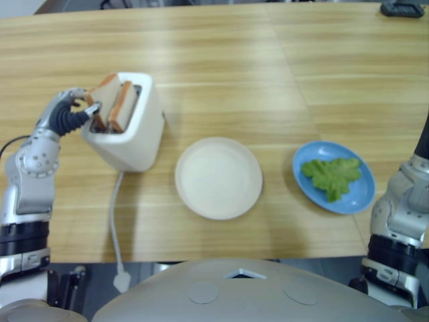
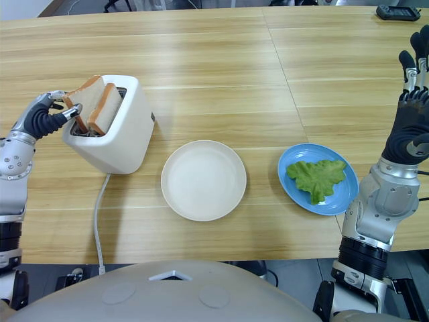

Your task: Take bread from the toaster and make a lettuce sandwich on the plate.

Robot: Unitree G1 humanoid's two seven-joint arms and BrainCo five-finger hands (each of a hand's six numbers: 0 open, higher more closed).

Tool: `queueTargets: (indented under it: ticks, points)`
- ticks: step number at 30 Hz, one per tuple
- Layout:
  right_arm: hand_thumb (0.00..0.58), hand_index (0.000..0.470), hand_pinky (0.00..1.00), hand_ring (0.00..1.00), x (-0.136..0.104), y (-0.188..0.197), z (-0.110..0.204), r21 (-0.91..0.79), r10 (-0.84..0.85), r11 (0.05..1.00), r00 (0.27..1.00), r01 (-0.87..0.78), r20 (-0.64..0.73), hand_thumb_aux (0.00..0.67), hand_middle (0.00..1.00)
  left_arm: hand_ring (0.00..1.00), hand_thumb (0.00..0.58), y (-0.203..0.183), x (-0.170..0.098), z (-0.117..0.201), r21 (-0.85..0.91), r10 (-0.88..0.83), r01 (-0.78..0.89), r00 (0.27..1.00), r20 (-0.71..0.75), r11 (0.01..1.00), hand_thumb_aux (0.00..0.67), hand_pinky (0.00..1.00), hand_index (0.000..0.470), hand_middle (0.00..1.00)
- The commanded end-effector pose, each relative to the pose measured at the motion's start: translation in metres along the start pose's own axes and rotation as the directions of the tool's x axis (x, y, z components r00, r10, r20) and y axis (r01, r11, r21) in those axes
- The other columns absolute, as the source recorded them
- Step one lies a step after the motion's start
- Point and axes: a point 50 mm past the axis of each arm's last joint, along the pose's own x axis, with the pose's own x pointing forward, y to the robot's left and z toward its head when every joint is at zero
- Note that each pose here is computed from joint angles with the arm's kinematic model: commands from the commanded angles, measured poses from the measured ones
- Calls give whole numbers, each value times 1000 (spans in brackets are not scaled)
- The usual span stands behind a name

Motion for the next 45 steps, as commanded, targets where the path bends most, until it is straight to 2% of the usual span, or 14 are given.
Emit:
queueTargets:
  ticks: [1, 10, 18, 26, 35, 45]
  points:
    - [0, 0, 0, 0, -1, -1, -1, 2, 2, 1000, 1000, -2, -1, 0, 0, 1000, 580, -7, 1, -2, -28, 5, -5, 1000, 8, 1000, 670, 1000, 460, 1000]
    - [0, 0, 0, 0, -1, -1, -1, 4, 2, 1000, 1000, -2, 2, 0, 0, 1000, 580, 12, 2, 0, 36, 144, -146, 988, 49, 989, 670, 1000, 460, 1000]
    - [0, 0, 0, 0, -1, 2, -3, 14, -4, 1000, 1000, 4, 7, 0, 0, 1000, 580, 50, 1, 8, 11, 381, -384, 918, 107, 923, 670, 1000, 460, 1000]
    - [0, 0, 0, 0, 0, 4, -5, 24, -4, 1000, 1000, 4, 13, 0, 0, 1000, 580, 54, 4, 25, -49, 430, -428, 883, 190, 902, 670, 1000, 460, 1000]
    - [0, 0, 0, 0, 3, 7, -6, 38, -8, 999, 1000, 8, 25, 0, 0, 1000, 580, 47, 10, 79, -61, 388, -401, 820, 421, 914, 670, 1000, 460, 1000]
    - [0, 0, 0, 0, 7, 15, -11, 68, -17, 998, 999, 14, 43, 0, 0, 1000, 580, 38, 24, 139, -52, 345, -397, 717, 606, 917, 670, 1000, 460, 1000]
